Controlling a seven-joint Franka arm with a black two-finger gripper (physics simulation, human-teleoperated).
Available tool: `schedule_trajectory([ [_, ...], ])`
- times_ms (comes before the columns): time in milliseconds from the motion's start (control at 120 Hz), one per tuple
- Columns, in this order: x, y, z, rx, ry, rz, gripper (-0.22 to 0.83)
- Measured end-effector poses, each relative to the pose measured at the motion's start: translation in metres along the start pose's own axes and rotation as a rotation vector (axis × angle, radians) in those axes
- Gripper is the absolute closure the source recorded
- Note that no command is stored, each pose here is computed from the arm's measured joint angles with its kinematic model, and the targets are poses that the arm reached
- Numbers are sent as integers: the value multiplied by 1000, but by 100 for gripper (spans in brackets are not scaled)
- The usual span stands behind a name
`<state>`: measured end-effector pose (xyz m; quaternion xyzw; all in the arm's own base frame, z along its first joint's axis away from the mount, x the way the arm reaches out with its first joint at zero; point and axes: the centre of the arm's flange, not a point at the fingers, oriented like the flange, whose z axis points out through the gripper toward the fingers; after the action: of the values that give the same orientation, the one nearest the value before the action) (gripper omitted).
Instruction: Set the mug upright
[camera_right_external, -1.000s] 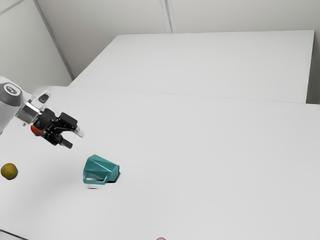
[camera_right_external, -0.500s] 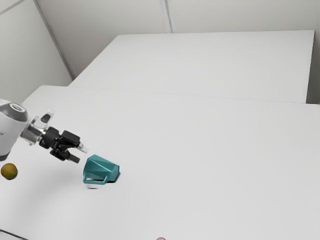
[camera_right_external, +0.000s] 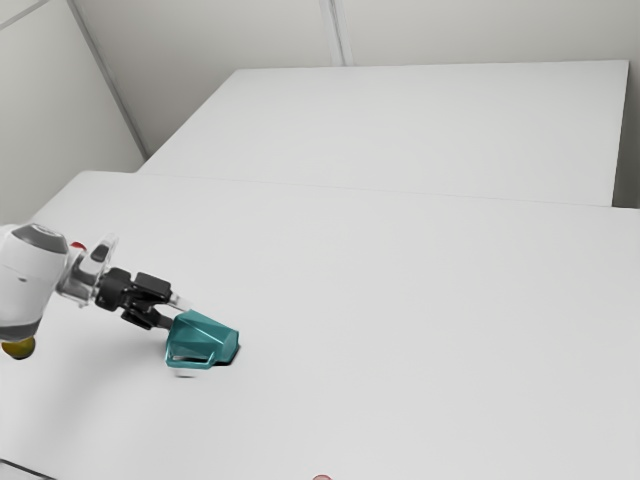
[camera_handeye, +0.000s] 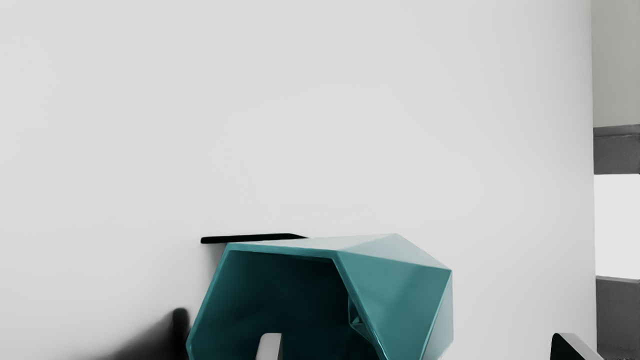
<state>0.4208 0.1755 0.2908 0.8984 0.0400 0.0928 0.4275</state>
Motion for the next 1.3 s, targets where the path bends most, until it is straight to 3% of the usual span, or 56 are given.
schedule_trajectory([
  [442, -5, -3, 22, -87, -21, 63, 6],
  [567, -5, -2, 24, -99, -26, 79, 18],
  [917, -6, 1, 24, -109, -26, 107, 64],
  [1300, 5, 34, 6, -74, -3, 198, 76],
])
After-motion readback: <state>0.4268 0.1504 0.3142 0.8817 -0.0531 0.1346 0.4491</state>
